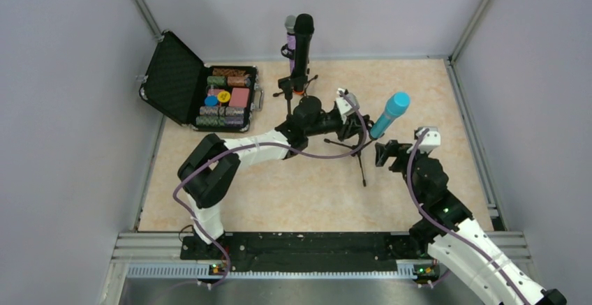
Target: Attach the microphones to the stand
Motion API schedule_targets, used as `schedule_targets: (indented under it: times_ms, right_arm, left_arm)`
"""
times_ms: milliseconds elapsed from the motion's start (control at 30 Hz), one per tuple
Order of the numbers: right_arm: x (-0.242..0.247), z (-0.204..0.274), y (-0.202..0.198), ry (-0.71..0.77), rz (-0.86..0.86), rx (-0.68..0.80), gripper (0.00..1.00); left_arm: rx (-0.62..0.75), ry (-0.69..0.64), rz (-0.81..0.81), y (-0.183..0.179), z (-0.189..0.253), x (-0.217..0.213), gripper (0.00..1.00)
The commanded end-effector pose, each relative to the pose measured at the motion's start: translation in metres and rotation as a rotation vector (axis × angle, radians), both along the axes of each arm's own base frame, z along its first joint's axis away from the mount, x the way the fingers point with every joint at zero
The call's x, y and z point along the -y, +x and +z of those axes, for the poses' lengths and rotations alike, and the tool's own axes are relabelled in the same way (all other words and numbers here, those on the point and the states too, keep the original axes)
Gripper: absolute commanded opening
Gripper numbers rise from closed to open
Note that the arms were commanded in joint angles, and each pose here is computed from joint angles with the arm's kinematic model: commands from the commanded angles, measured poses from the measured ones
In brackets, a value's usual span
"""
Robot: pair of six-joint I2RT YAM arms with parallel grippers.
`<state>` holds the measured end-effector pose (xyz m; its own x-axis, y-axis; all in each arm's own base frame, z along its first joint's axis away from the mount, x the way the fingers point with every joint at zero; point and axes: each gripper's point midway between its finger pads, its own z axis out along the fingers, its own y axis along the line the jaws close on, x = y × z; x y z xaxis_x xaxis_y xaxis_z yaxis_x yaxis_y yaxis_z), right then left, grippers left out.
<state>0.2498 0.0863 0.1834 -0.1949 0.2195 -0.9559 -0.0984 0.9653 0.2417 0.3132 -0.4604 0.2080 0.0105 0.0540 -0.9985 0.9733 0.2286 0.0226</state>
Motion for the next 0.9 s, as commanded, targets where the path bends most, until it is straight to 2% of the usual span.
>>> schedule_targets:
  times_ms: [0,633,867]
  right_arm:
    - [-0.005,0.007,0.001,0.022,0.018,0.034,0.87]
    - [-0.025,-0.006,0.008,0.028,0.100,0.036,0.87]
    - [-0.034,-0.005,0.017,0.023,0.123,0.059,0.88]
  left_arm:
    - [0.113,-0.144,-0.025,-0.015,0.072,-0.009,0.00]
    - [0.164,-0.238,0.002,-0.026,0.173,-0.026,0.00]
    - [0.124,-0.285,0.026,-0.029,0.207,-0.033,0.00]
